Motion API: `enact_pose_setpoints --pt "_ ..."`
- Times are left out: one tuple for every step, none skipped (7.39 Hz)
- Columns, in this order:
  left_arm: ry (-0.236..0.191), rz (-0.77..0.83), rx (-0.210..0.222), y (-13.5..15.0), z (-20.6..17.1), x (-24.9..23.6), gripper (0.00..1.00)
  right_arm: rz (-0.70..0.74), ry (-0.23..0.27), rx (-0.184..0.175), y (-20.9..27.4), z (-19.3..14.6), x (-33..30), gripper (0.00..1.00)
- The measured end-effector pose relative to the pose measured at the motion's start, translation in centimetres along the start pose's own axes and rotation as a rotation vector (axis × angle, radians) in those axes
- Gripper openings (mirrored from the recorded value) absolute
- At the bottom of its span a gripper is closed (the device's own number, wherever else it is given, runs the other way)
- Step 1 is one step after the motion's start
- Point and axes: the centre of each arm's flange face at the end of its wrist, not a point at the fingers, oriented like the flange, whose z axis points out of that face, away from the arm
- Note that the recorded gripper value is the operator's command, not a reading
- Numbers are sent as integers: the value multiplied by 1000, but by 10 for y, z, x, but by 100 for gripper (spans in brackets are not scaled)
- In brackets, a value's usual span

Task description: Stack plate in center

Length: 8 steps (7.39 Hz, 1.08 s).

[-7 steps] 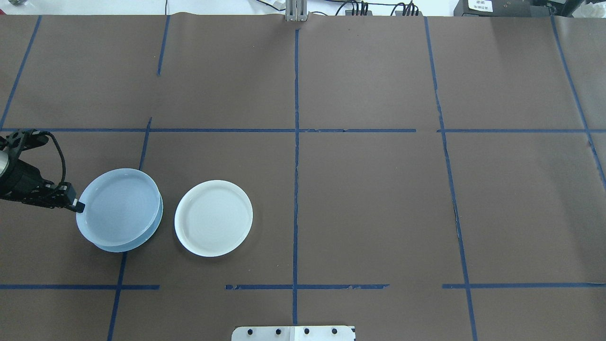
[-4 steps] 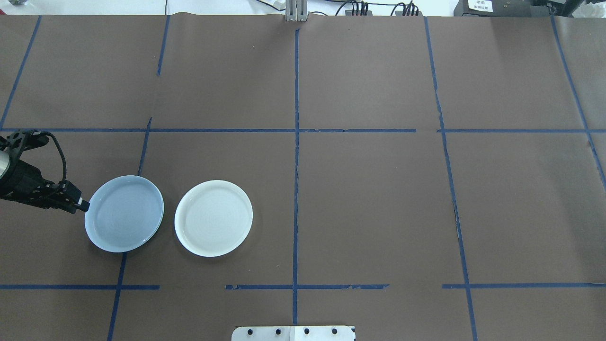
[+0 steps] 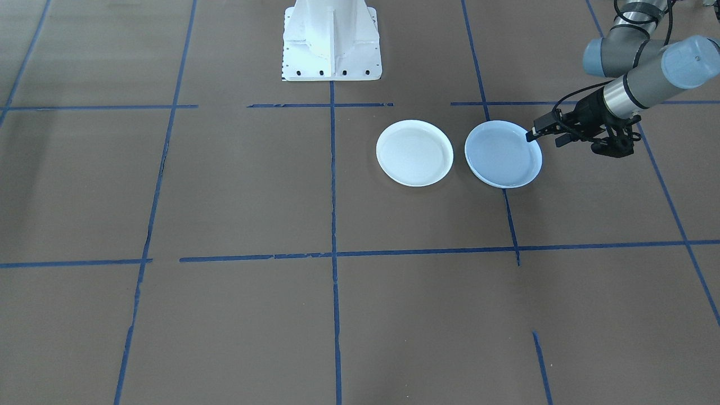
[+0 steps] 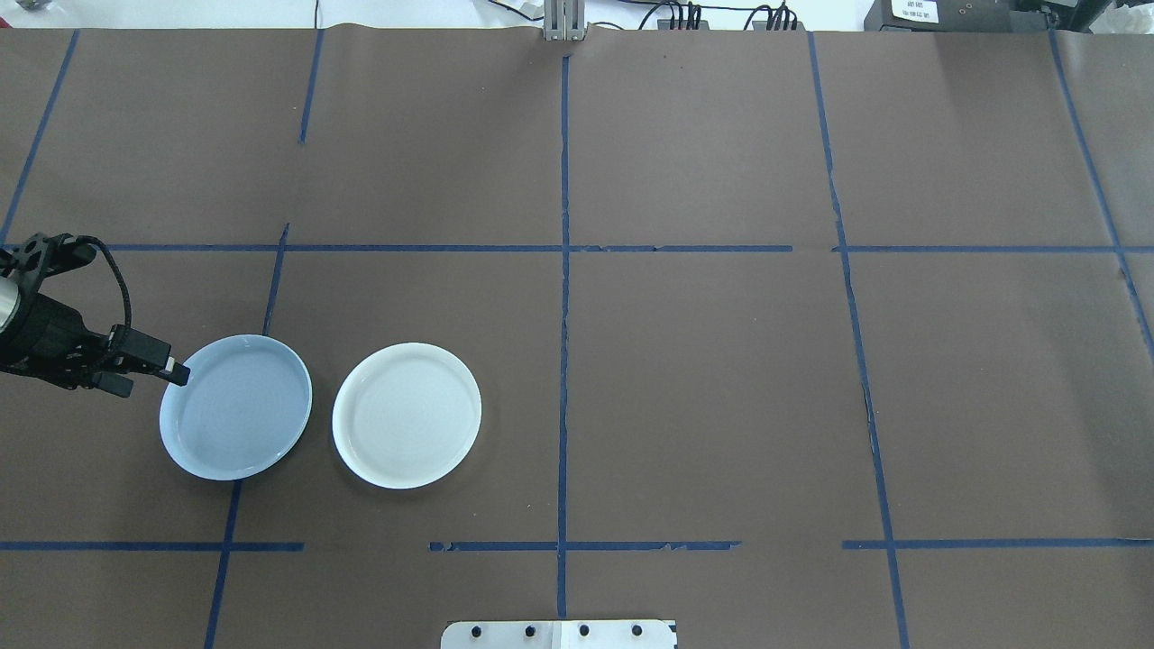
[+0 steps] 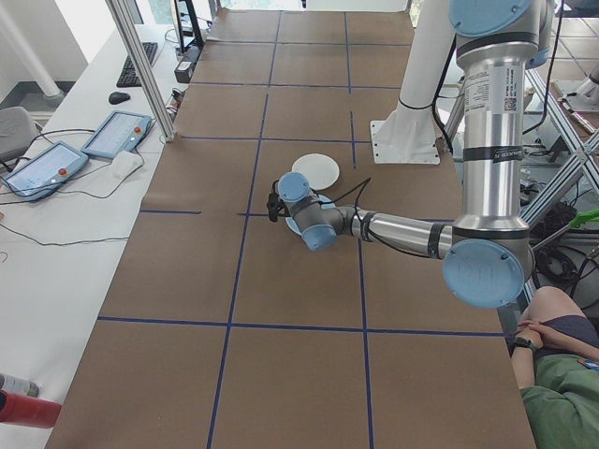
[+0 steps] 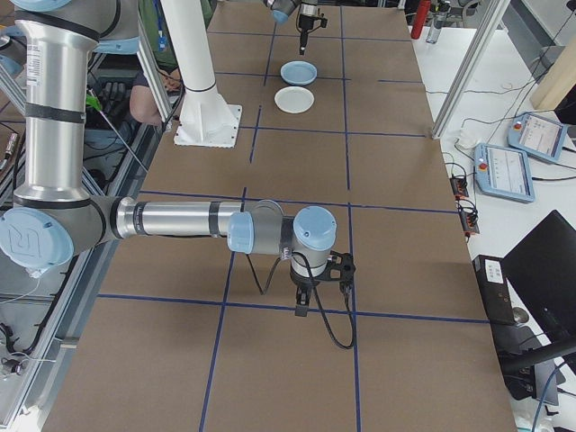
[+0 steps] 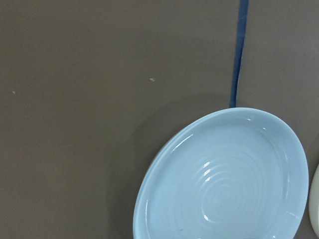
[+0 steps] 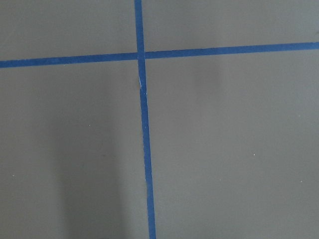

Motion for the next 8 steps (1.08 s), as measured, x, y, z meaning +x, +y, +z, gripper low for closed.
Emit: enact_pose_setpoints --pt "22 -18 10 5 -1 28 100 0 0 0 0 0 0 100" --pt "32 -48 12 13 7 61 100 0 0 0 0 0 0 100" --pt "24 -102 9 20 27 102 100 0 0 0 0 0 0 100" --pt "1 -166 26 27 51 136 100 0 0 0 0 0 0 100" --pt "-24 -230 51 37 76 162 100 0 0 0 0 0 0 100" --pt "-41 -287 69 47 95 174 100 0 0 0 0 0 0 100" --pt "-55 -331 91 54 109 178 100 1 0 0 0 0 0 100" --pt "-72 -368 127 56 120 176 100 0 0 0 0 0 0 100"
